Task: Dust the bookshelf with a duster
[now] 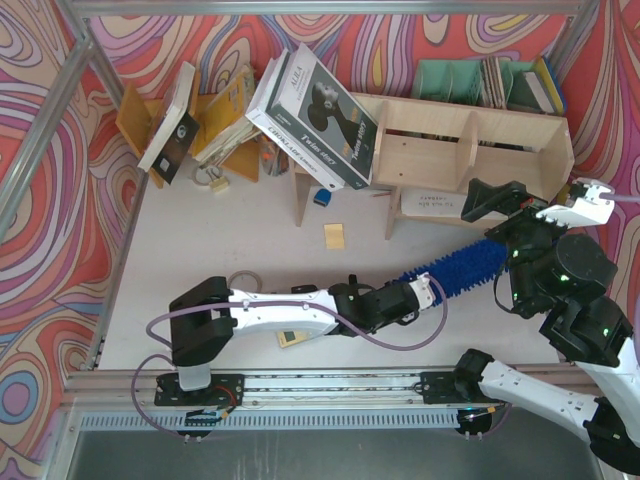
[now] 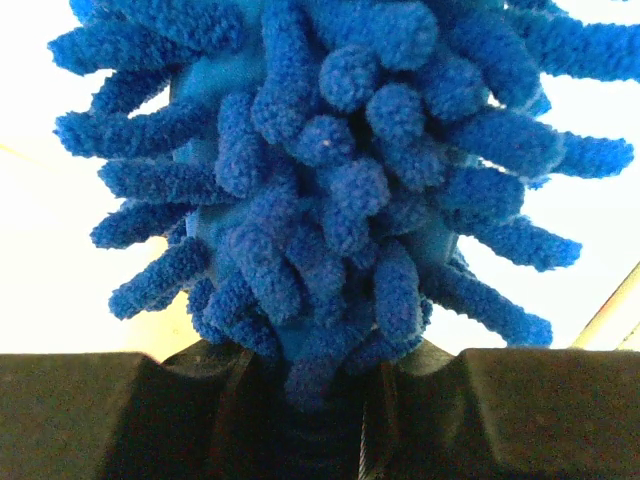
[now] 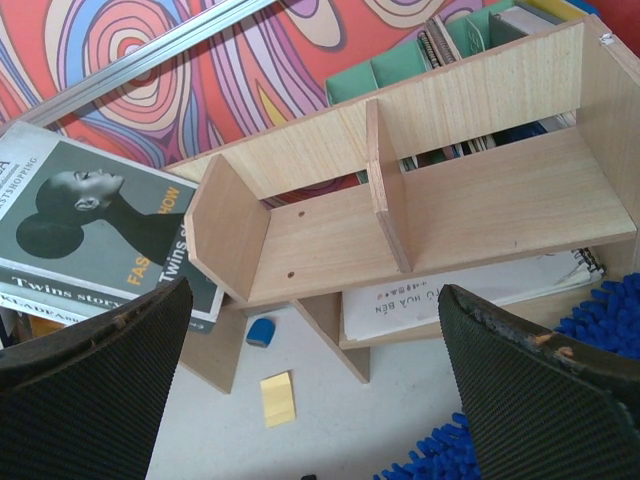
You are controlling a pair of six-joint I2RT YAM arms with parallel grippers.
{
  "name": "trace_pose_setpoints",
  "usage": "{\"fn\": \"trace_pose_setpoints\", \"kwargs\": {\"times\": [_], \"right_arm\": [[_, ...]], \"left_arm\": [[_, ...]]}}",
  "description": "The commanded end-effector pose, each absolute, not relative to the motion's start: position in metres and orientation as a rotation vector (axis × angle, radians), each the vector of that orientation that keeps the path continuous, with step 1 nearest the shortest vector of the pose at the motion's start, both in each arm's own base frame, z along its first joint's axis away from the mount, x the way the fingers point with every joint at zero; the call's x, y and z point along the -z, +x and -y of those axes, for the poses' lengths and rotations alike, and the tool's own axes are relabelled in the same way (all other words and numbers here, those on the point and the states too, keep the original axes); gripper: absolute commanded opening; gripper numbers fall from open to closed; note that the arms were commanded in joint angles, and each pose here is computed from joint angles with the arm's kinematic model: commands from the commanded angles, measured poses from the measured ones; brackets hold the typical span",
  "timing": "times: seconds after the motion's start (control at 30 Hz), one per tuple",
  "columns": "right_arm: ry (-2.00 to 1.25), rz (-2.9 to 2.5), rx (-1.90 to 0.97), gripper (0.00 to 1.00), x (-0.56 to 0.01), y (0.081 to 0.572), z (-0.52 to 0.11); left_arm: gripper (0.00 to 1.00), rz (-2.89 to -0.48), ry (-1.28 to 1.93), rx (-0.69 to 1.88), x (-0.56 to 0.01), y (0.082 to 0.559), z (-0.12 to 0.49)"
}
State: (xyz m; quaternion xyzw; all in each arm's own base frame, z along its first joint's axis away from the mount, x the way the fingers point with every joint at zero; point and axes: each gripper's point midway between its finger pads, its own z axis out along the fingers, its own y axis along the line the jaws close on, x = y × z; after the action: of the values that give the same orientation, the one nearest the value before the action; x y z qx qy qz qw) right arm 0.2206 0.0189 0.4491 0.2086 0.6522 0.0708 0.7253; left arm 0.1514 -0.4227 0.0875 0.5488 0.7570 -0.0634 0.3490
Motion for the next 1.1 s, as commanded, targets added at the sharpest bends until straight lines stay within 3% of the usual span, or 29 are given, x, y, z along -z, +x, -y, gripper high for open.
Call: {"fn": "trace_pose_setpoints", "kwargs": {"times": [0.0,0.2,0.67,1.07], "right_arm": [[0.483,-1.430,-0.151,0.99,-0.448,0.220,-0.015],[0.485,-1.434,-0.151,0.99,-0.445,0.220,-0.016],[0.495,-1.434,-0.141,0.99,-0.442,0.217,-0.012],[0.491,-1.445,-0.146,0.99,-0.437,0.220,-0.016]], "left_arm": [[0.00,-1.894,1.288,0.247,-0.138,0.161,0.424],[0.00,-1.871,1.268,0.316,-0.158,0.156,0.423],[0.00,-2.051,1.276,0.262,-0.101,0.140,0.388],[0.00,-2.075,1.090,0.239,-0.110,0.148,0.366]]}}
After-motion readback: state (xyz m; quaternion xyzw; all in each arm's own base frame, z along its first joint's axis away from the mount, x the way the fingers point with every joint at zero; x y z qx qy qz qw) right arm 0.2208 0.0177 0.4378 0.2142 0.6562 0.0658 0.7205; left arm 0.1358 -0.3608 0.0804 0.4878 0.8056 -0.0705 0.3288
